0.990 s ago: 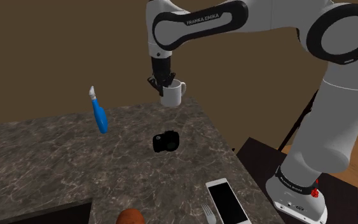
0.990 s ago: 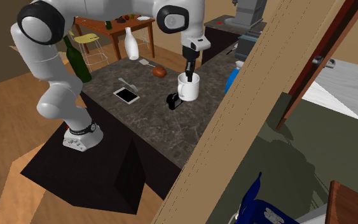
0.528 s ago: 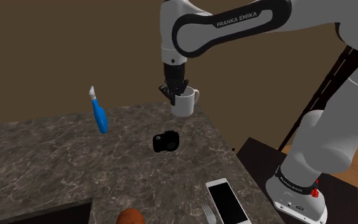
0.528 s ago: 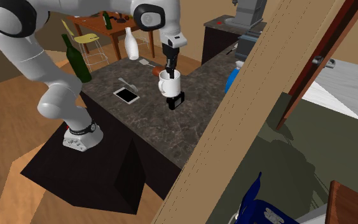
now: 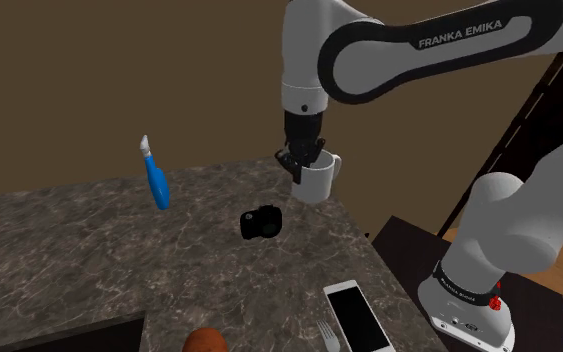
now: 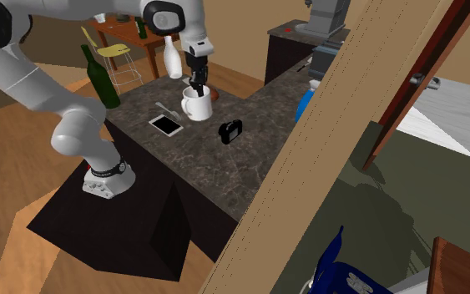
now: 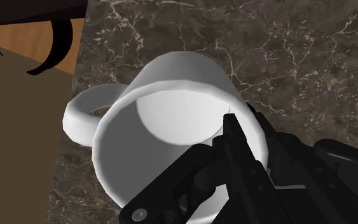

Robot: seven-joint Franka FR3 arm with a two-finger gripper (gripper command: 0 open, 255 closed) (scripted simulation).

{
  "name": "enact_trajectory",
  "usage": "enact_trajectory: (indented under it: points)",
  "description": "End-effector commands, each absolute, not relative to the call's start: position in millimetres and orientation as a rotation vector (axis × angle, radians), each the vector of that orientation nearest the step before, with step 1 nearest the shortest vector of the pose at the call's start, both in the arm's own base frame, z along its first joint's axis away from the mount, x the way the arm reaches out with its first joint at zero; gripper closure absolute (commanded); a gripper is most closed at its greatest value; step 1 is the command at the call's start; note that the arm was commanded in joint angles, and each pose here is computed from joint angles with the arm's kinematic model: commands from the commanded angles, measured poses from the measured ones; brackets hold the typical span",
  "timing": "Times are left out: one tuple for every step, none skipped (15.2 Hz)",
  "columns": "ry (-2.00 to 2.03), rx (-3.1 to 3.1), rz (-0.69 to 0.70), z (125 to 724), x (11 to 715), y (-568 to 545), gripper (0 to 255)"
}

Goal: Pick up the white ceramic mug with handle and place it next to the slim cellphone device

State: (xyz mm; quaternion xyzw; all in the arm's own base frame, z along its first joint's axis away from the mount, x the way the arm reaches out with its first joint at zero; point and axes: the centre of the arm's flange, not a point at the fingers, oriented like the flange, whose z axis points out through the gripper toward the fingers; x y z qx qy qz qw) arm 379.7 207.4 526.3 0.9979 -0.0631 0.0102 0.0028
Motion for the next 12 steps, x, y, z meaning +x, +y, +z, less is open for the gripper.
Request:
enact_trajectory:
  points:
    - [-0.2, 3.129, 0.033, 522.4, 352.3, 213.0, 255]
    - [-0.2, 3.129, 0.033, 522.4, 339.5, 216.0, 255]
    - [-0.2, 3.129, 0.033, 522.4, 326.6, 219.0, 255]
    - [-0.2, 3.129, 0.033, 522.5, 313.7, 222.0, 255]
    - [-0.2, 3.129, 0.033, 522.5, 300.9, 224.9, 255]
    - [-0.2, 3.129, 0.033, 522.6, 288.0, 227.9, 255]
    - [-0.2, 3.129, 0.033, 522.6, 275.2, 230.9, 255]
    - [-0.2, 3.129, 0.033, 522.6, 262.3, 233.9, 255]
    - [-0.2, 3.129, 0.033, 522.7, 249.4, 236.9, 255]
    - [-0.2, 3.129, 0.033, 522.7, 236.6, 239.8, 255]
    - [-0.2, 3.129, 0.033, 522.7, 223.7, 242.8, 255]
    - [-0.2, 3.129, 0.033, 522.8, 210.9, 245.8, 255]
